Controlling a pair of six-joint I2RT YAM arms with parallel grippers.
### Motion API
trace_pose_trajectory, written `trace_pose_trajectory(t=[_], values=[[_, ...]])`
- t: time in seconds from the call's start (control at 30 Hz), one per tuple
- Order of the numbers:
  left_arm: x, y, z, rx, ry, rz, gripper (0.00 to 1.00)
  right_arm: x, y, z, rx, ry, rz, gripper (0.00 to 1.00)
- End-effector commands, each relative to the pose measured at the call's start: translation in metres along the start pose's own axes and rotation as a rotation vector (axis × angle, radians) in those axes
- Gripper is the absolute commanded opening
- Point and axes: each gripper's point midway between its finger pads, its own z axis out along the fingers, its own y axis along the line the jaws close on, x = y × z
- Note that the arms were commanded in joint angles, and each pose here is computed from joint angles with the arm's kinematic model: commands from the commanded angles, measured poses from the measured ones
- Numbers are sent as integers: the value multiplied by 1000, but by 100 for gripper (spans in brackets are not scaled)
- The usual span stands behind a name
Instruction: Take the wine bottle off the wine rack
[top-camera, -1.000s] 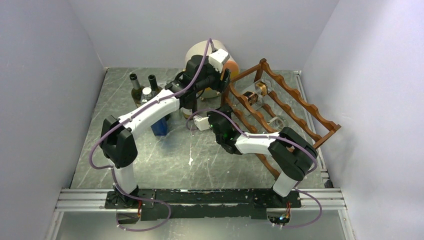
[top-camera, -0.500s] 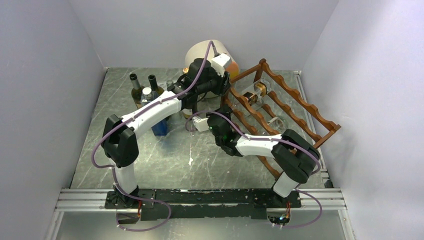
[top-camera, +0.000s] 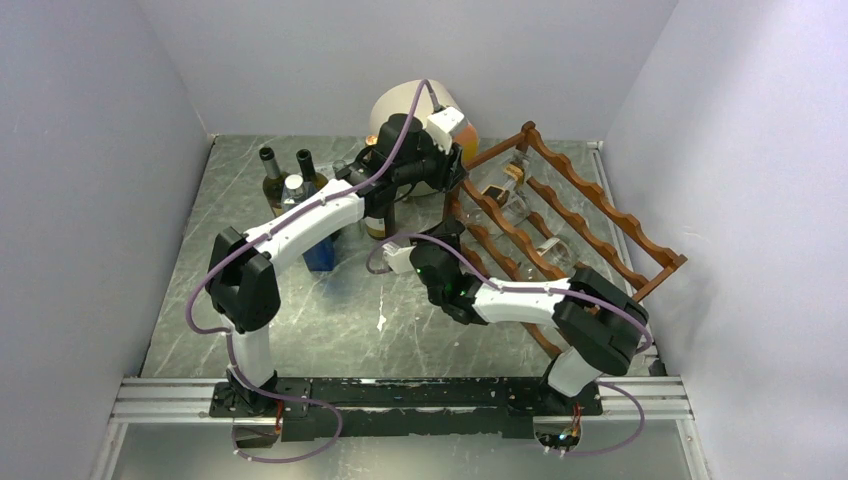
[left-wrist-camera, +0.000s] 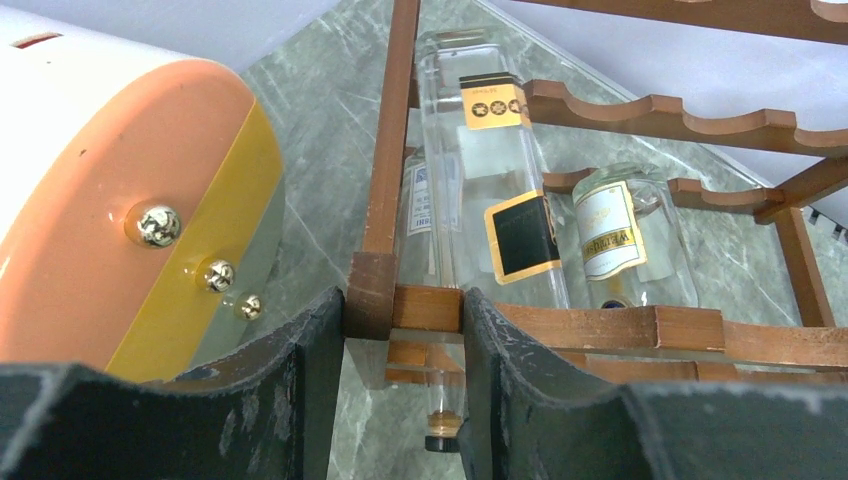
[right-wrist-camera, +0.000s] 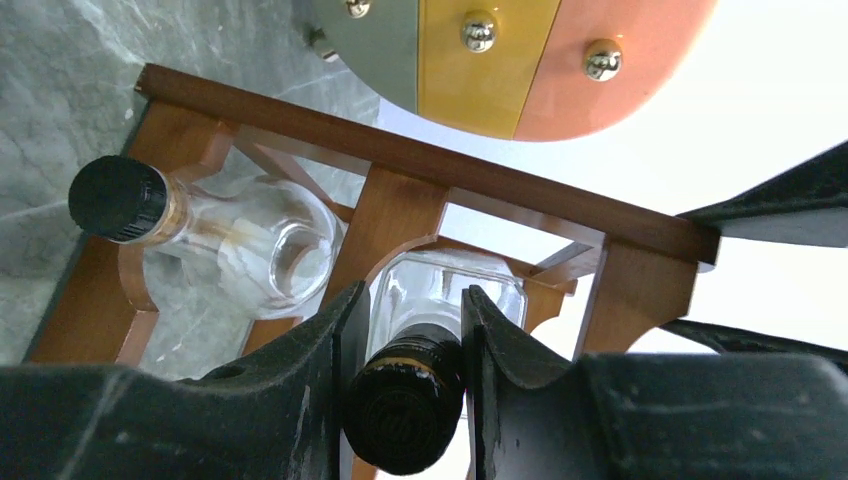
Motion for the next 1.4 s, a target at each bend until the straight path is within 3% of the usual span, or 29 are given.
trace_pose_trajectory(t=[0.0, 0.33, 0.57, 0.77, 1.07, 1.37], values=[[22, 36, 28, -77, -9, 34, 23, -67, 74, -34, -191, -270, -17, 0], [17, 37, 30, -64, -23, 42, 23, -76, 61, -57, -166, -277, 83, 0], [9, 34, 25, -55, -29, 39, 24, -58, 40, -65, -105, -223, 199, 0], [-5, 30, 8, -57, -56, 40, 39, -68, 8, -92, -88, -307, 300, 0], [0, 31, 13, -54, -44, 38, 33, -97, 7, -118, -58, -338, 269, 0], [-2, 31, 10, -57, -53, 40, 32, -107, -44, -137, 44, -374, 359, 0]])
